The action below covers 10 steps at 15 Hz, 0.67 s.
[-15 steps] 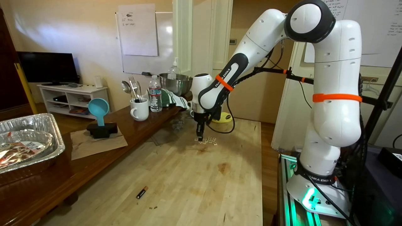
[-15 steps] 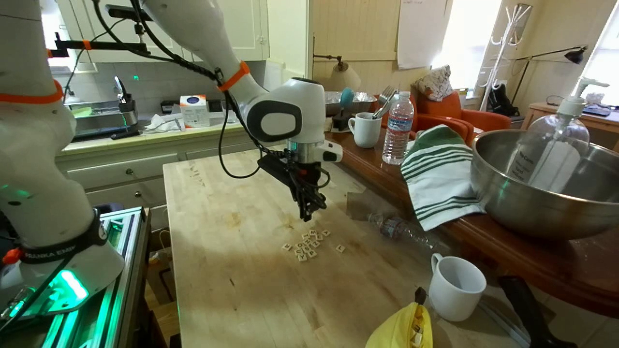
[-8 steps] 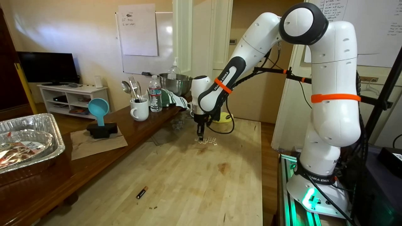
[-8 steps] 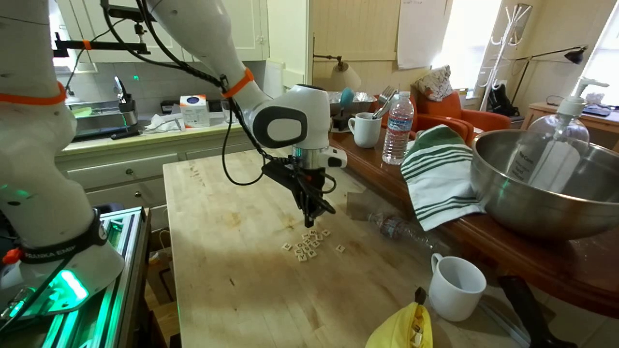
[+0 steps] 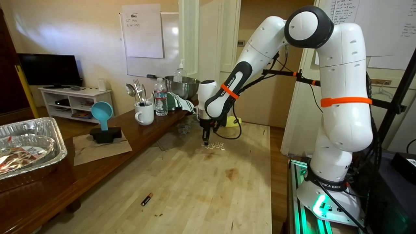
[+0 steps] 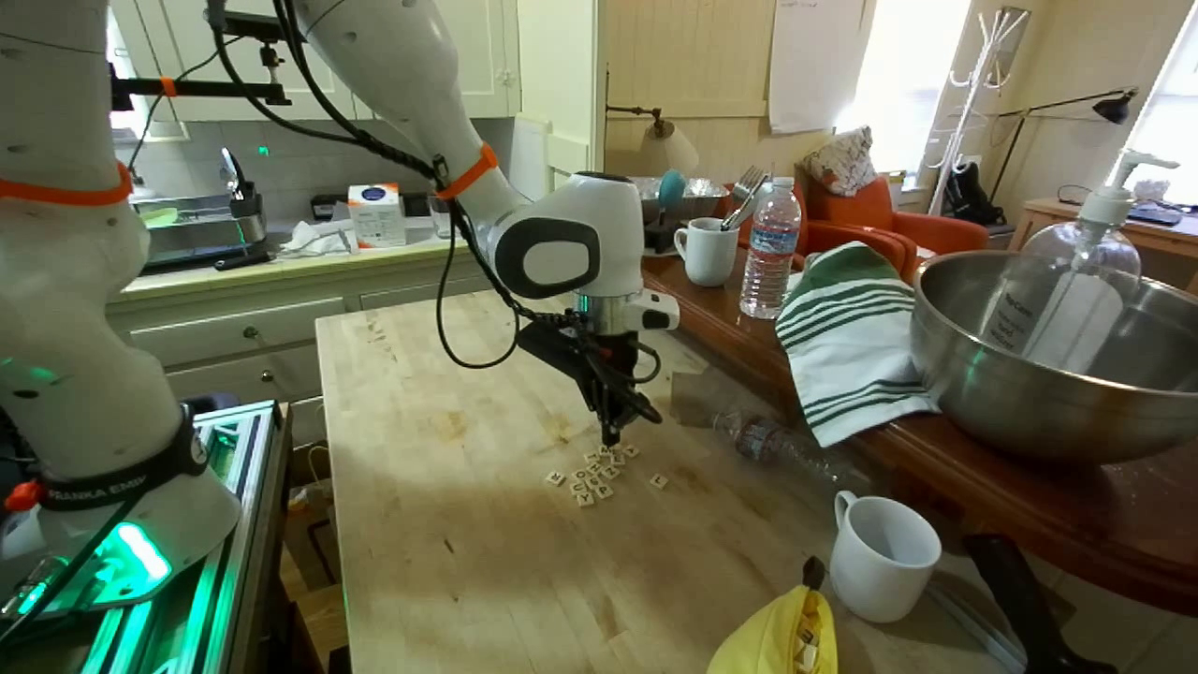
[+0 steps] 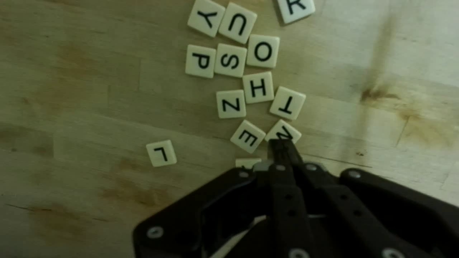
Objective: Move the letter tiles to the left
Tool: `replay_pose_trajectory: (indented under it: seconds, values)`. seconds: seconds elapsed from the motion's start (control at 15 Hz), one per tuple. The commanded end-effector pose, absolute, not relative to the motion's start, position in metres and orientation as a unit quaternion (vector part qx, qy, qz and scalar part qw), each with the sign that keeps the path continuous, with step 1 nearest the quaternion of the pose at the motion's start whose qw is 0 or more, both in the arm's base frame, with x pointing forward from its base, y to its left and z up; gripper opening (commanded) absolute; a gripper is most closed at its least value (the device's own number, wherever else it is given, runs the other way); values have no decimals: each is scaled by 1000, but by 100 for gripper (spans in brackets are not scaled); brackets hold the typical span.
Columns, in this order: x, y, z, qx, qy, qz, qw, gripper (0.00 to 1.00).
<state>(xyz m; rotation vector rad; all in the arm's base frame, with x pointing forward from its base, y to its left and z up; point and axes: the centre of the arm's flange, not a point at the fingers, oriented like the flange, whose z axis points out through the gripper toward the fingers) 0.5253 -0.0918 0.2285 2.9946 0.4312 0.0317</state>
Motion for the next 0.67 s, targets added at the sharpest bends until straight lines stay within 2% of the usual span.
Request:
replay_pose_trajectory:
  seconds: [0.0,0.6]
  values:
    - [529,-97,213,988,141,20,59,0]
    - [522,-74,207,992,117,33,31,0]
